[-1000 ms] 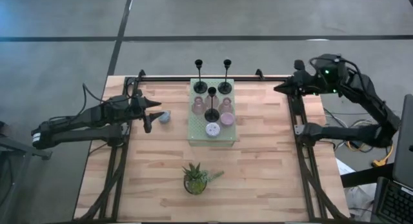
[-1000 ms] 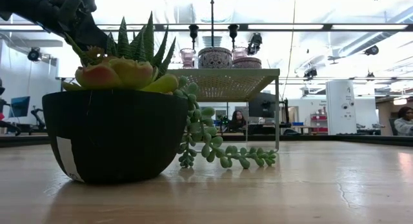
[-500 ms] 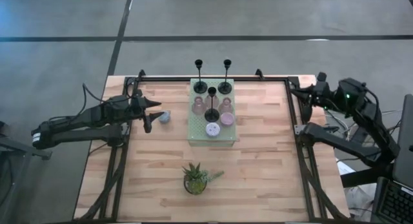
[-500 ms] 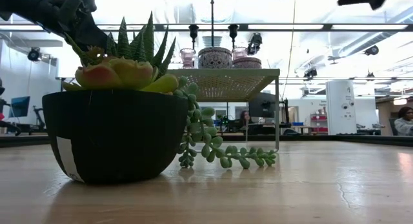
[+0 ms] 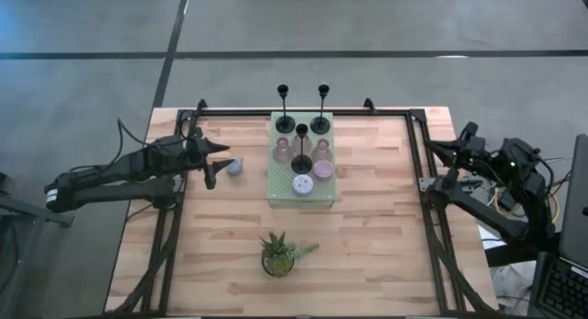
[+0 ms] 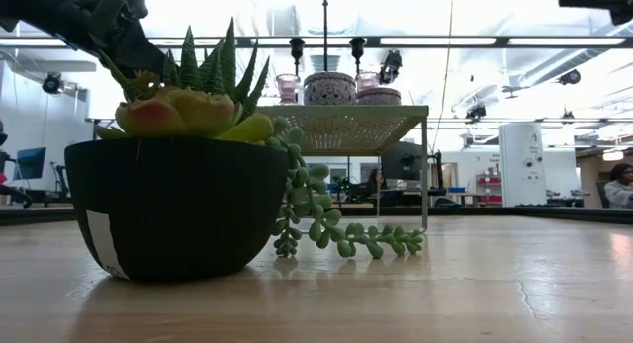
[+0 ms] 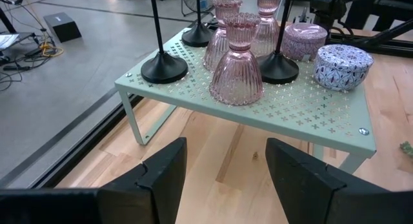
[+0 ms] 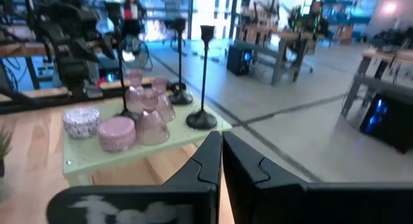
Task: Pick & Place candle stick holders
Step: Put the blue scented candle on the shelf
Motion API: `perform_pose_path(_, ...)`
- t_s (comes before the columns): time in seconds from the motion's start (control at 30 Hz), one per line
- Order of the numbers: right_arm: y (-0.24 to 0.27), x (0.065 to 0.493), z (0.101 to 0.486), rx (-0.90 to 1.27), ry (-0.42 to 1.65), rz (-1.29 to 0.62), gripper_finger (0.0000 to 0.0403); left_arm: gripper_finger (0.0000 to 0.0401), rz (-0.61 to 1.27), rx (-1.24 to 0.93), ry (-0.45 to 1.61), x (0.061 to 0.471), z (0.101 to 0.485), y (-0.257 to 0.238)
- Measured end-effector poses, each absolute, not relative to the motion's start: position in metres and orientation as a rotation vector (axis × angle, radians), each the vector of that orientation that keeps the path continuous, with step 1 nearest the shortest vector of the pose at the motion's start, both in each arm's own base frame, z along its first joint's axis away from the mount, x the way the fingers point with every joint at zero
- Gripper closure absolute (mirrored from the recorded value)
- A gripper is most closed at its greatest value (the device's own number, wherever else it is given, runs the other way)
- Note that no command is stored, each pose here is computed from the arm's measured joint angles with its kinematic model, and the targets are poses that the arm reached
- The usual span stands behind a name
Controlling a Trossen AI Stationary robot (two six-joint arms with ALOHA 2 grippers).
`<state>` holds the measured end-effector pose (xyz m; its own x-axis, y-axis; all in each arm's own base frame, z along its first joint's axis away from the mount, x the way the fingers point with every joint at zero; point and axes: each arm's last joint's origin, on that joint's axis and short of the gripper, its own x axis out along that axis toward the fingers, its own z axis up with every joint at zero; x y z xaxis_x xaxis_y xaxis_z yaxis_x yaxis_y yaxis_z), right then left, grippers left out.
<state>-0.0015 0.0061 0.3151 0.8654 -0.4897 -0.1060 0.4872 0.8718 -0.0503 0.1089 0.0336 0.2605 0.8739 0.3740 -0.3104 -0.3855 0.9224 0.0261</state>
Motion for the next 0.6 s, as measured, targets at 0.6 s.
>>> perform_pose_path(0.6, 0.0127, -0.0104, 0.3147, -0.035, 0.089, -0.519, 0.0394, 0.0185, 0.397, -0.037, 0.316, 0.1088, 0.2605, 0.0336)
